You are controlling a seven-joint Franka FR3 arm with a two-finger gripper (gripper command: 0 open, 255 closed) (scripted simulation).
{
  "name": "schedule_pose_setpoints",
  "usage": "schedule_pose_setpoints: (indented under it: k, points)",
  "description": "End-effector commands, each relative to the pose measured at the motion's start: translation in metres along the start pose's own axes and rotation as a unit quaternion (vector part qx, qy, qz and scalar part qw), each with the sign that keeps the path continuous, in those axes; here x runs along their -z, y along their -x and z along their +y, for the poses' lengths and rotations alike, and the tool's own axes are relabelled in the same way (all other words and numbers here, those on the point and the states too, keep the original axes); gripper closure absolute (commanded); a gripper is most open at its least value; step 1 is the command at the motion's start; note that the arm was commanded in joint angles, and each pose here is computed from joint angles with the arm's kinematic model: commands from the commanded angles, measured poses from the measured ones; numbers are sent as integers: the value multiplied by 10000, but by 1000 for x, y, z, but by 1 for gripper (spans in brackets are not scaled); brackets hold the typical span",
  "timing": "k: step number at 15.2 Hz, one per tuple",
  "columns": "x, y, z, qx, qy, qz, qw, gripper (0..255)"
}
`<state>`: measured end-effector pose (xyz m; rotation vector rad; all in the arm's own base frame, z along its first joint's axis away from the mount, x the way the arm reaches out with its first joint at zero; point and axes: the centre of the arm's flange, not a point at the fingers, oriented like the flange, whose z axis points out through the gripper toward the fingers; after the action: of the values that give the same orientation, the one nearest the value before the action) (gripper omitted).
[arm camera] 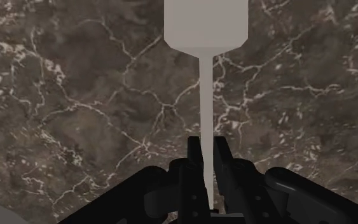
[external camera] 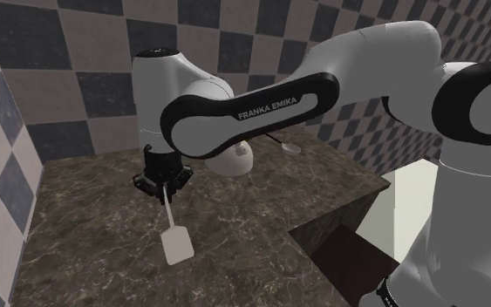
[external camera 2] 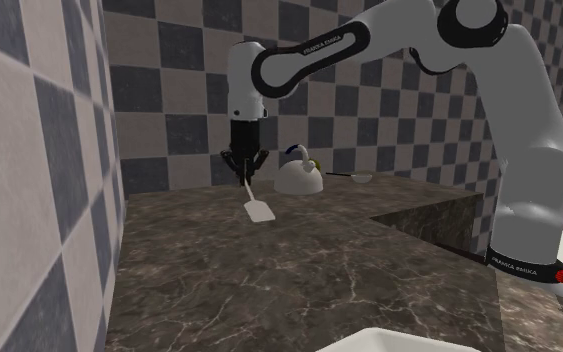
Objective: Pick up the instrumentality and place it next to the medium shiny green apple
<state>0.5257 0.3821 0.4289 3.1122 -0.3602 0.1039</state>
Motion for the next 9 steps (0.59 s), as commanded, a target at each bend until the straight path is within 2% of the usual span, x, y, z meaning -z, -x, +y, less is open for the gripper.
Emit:
schedule_pose_setpoints:
  k: [1,9]
  points:
    - [10,-1,0,0,2,-1,10000,255]
    - [52,-4,0,0,2,-1,10000,255]
